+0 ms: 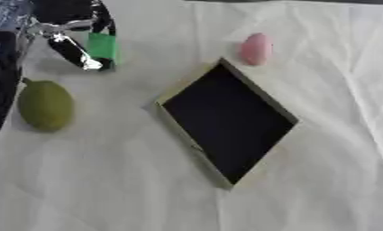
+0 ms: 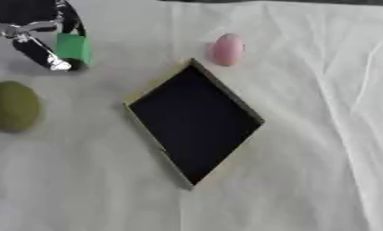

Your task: Pick up objects on the table and place them in the box.

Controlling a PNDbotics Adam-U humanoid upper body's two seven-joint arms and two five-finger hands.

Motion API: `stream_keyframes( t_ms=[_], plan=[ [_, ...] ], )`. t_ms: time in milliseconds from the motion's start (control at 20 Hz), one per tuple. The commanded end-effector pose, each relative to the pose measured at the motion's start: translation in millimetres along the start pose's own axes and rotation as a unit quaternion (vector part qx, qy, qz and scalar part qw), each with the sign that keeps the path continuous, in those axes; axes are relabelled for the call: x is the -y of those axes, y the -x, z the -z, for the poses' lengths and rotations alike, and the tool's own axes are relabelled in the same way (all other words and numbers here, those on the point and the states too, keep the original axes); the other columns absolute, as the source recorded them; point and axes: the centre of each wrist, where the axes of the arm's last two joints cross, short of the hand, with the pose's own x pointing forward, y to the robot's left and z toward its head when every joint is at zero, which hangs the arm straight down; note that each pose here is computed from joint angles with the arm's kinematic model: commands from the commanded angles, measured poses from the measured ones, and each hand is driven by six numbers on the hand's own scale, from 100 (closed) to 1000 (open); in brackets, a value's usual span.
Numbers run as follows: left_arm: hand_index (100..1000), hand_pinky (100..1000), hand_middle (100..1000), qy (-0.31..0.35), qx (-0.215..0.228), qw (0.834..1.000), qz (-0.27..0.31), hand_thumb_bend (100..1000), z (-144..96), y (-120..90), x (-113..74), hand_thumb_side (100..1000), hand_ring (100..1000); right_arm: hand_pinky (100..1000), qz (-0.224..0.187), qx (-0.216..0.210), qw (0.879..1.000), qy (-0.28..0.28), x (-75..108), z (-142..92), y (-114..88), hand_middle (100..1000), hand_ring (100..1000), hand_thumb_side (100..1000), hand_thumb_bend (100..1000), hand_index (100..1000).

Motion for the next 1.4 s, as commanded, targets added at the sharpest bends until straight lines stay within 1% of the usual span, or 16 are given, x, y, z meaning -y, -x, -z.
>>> stream_keyframes(
  t_ms=[50, 100, 150, 200, 250, 300, 350, 400, 450, 500, 600, 950, 1200, 1400],
  plan=[
    [539, 554, 335, 0.001, -0.005, 1.000, 0.001, 422, -5.0, 3.4, 1.3, 349, 479, 943, -0.008, 0.011, 1.000, -0.001, 4.8, 4.9, -7.0, 613, 756, 557, 100, 771],
    [531, 543, 327, -0.004, -0.005, 1.000, -0.001, 389, -4.9, 3.5, 0.9, 350, 472, 942, -0.007, 0.011, 1.000, -0.001, 4.7, 4.8, -6.9, 613, 756, 562, 100, 771],
    [528, 540, 325, -0.009, -0.006, 1.000, -0.003, 395, -4.8, 3.5, 0.6, 331, 470, 942, -0.006, 0.011, 1.000, 0.000, 4.6, 4.7, -6.8, 613, 756, 557, 100, 771],
    [522, 533, 320, -0.013, -0.006, 1.000, -0.005, 355, -4.7, 3.4, 0.5, 320, 466, 942, -0.006, 0.011, 1.000, 0.000, 4.4, 4.6, -6.7, 613, 757, 557, 100, 771],
    [519, 529, 318, -0.016, -0.006, 1.000, -0.008, 335, -4.5, 3.2, 0.8, 315, 464, 941, -0.005, 0.010, 1.000, 0.001, 4.4, 4.4, -6.5, 614, 757, 557, 100, 772],
    [516, 524, 318, -0.020, -0.006, 1.000, -0.012, 289, -4.3, 3.0, 0.9, 298, 463, 941, -0.005, 0.010, 1.000, 0.002, 4.4, 4.2, -6.4, 614, 757, 557, 100, 772],
    [516, 522, 319, -0.023, -0.006, 1.000, -0.016, 270, -3.9, 2.7, 0.8, 292, 464, 941, -0.005, 0.011, 1.000, 0.003, 4.3, 4.1, -6.3, 614, 757, 557, 100, 772],
    [519, 520, 326, -0.026, -0.005, 0.999, -0.021, 207, -3.3, 2.3, 0.6, 272, 467, 940, -0.004, 0.011, 1.000, 0.003, 4.2, 3.9, -6.2, 615, 757, 557, 100, 772],
    [520, 519, 327, -0.029, -0.005, 0.999, -0.026, 201, -2.7, 1.8, 0.5, 270, 467, 940, -0.003, 0.011, 1.000, 0.004, 4.0, 3.7, -6.1, 615, 757, 557, 100, 772],
    [525, 520, 335, -0.032, -0.005, 0.999, -0.032, 164, -2.1, 1.5, 0.1, 261, 471, 940, -0.003, 0.010, 1.000, 0.005, 3.9, 3.4, -5.8, 615, 757, 558, 100, 772],
    [527, 520, 339, -0.038, -0.004, 0.998, -0.043, 131, -1.0, 1.0, -2.1, 249, 472, 939, -0.002, 0.009, 1.000, 0.007, 3.7, 2.7, -5.3, 615, 758, 558, 100, 772],
    [517, 509, 333, -0.083, 0.006, 0.994, -0.076, 100, 3.8, 0.6, -24.5, 214, 462, 937, 0.002, 0.010, 1.000, 0.011, 2.5, 1.8, -4.5, 617, 758, 558, 100, 773],
    [516, 506, 331, -0.079, 0.024, 0.991, -0.101, 100, 9.8, -3.5, -30.6, 218, 460, 935, 0.004, 0.012, 1.000, 0.012, 1.4, 1.9, -4.3, 618, 759, 557, 100, 773],
    [513, 501, 327, -0.080, 0.048, 0.989, -0.117, 100, 20.2, -11.4, -35.8, 218, 456, 934, 0.006, 0.014, 1.000, 0.010, 0.2, 2.6, -4.5, 619, 759, 557, 100, 773]
  ],
)
